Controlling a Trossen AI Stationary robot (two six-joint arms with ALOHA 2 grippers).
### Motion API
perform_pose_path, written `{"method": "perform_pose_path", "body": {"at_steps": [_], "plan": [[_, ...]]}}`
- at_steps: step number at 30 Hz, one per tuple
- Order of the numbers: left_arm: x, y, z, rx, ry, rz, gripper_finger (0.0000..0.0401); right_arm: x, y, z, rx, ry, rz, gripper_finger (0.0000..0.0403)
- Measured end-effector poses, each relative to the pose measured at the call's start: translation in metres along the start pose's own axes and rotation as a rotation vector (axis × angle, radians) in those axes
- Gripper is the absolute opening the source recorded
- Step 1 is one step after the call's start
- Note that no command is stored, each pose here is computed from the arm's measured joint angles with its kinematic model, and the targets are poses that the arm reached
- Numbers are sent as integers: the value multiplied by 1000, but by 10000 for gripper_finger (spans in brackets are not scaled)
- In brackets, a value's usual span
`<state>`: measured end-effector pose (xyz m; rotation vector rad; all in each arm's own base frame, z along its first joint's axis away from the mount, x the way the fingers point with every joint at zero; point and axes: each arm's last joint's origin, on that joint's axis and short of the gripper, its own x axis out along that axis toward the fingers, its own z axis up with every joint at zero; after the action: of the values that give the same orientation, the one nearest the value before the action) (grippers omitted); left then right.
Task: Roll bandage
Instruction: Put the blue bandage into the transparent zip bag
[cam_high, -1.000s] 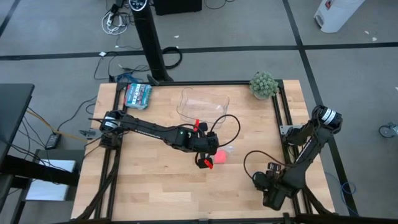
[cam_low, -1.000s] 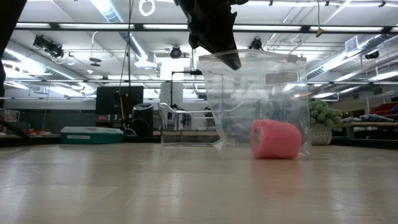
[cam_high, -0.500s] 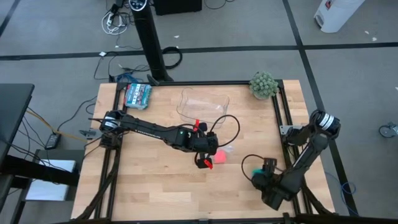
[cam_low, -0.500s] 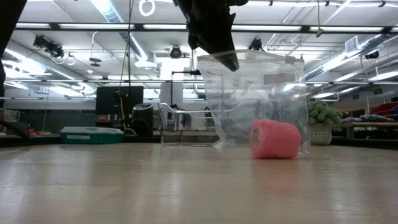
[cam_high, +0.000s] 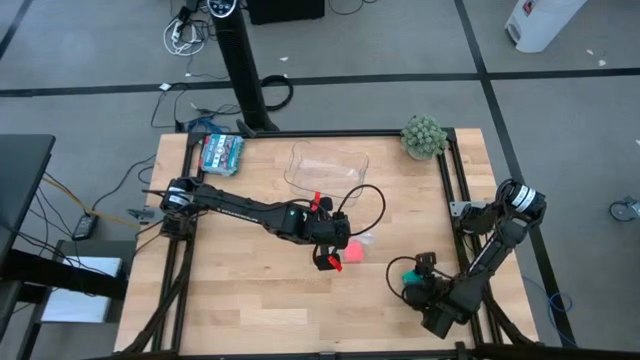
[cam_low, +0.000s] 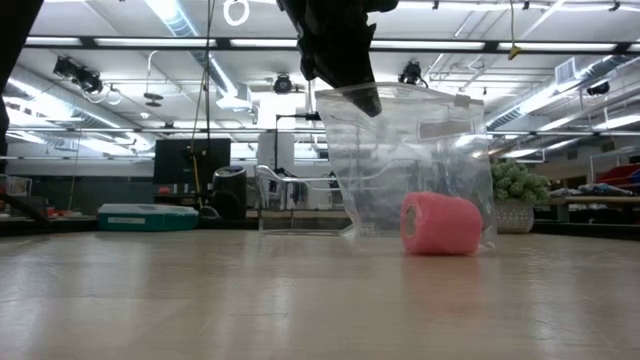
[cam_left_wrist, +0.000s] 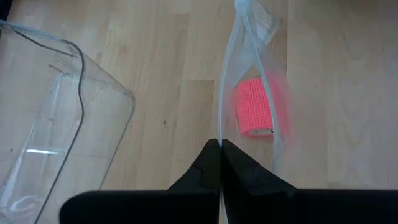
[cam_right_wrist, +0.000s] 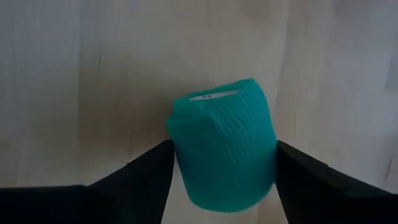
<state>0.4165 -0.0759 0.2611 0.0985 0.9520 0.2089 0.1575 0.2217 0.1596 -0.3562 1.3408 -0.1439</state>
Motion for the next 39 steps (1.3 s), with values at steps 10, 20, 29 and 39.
{"method": "perform_pose_path", "body": {"at_steps": [10, 20, 29, 39], "plan": [[0, 0, 0, 8, 0, -1, 5, 20, -6, 7, -80, -37, 30, 234], [0, 0, 0, 8, 1, -8, 5, 19, -7, 9, -128, -30, 32, 183], [0, 0, 0, 6, -2, -9, 5, 17, -7, 11, -90, -41, 27, 129], [0, -1, 4, -13, -32, -30, 5, -34, -19, 31, -81, -171, -93, 132]]}}
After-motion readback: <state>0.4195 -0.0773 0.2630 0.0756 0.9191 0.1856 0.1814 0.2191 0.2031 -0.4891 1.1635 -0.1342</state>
